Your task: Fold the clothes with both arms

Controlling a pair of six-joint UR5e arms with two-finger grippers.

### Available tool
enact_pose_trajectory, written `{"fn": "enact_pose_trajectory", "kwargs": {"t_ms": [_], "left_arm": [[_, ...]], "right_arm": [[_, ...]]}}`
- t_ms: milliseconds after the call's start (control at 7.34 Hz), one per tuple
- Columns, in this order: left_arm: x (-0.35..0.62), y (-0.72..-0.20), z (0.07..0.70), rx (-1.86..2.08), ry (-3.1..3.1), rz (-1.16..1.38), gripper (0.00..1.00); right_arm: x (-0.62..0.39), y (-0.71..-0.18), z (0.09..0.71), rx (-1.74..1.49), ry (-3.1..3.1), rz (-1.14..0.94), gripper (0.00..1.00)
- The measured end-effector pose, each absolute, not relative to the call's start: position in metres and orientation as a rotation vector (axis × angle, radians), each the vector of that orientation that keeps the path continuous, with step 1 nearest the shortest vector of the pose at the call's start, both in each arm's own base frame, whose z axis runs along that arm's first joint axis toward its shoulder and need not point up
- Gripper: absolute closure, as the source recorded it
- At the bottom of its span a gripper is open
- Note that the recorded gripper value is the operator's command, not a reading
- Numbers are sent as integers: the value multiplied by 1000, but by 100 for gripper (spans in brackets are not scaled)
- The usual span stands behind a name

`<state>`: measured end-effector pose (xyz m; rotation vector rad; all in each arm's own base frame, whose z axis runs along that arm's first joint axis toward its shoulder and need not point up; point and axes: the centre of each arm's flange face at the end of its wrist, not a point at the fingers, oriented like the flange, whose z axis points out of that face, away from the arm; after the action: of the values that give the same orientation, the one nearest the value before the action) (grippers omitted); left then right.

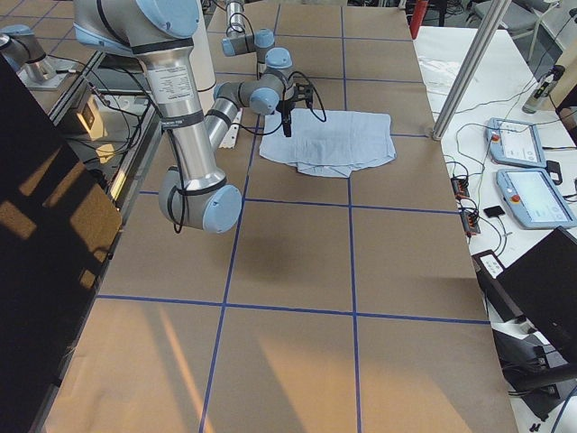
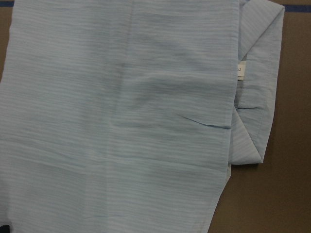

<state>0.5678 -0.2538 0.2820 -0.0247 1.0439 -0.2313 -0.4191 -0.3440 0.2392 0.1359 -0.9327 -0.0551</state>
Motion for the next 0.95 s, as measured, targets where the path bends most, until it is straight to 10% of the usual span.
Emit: {"fn": "enact_pose_trajectory", "kwargs": {"t_ms": [545, 953], "left_arm": [[568, -252, 279, -27, 1045, -229, 100], [557, -252, 263, -24, 1069, -229, 100]], "right_arm": [[-418, -344, 239, 134, -934, -56, 0], [-419, -344, 241, 129, -930, -45, 0]]}}
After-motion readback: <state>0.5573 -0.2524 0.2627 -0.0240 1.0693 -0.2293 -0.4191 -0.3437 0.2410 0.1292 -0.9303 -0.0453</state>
